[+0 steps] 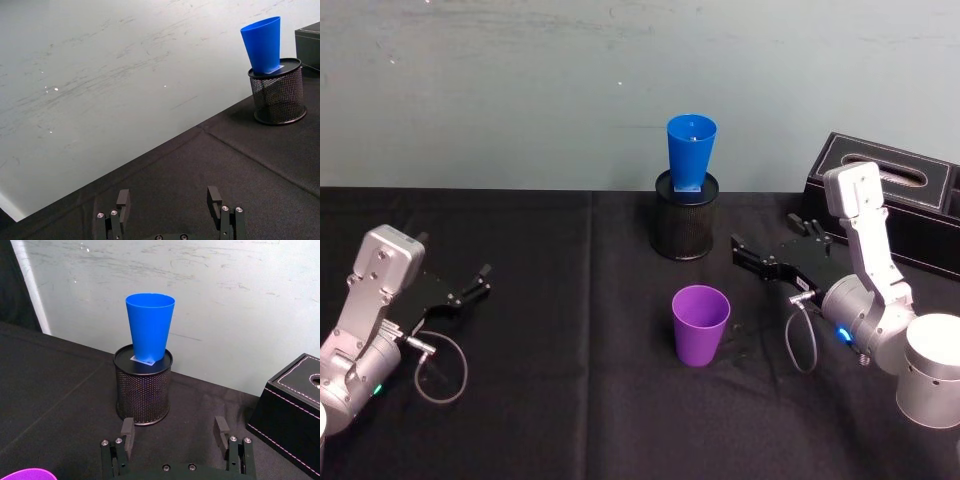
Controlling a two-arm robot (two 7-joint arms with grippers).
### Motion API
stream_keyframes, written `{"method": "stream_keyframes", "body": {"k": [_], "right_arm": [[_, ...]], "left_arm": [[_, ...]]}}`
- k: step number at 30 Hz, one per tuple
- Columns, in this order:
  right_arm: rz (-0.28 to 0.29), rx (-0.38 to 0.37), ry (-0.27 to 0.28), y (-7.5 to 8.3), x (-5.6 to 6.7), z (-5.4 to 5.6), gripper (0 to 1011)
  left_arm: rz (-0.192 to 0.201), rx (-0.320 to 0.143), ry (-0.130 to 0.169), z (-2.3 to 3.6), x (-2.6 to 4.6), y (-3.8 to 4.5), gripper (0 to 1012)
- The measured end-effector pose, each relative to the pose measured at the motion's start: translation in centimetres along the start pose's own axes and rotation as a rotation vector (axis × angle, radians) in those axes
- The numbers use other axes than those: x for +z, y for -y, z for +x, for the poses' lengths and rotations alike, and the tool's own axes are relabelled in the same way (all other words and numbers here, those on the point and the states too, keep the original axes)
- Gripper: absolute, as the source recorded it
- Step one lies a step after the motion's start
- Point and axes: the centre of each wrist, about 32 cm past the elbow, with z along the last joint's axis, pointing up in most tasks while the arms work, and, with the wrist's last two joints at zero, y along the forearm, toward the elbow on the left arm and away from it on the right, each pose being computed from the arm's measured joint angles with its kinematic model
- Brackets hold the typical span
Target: Pick up one cup with a gripper and tap it against the other cup.
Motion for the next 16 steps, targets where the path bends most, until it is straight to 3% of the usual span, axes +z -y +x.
{"method": "stream_keyframes", "body": {"k": [16], "right_arm": [[0.001, -0.001, 0.000, 0.00, 0.02, -0.01, 1003]], "left_arm": [[0.000, 0.000, 0.000, 0.00, 0.00, 0.00, 1011]]}}
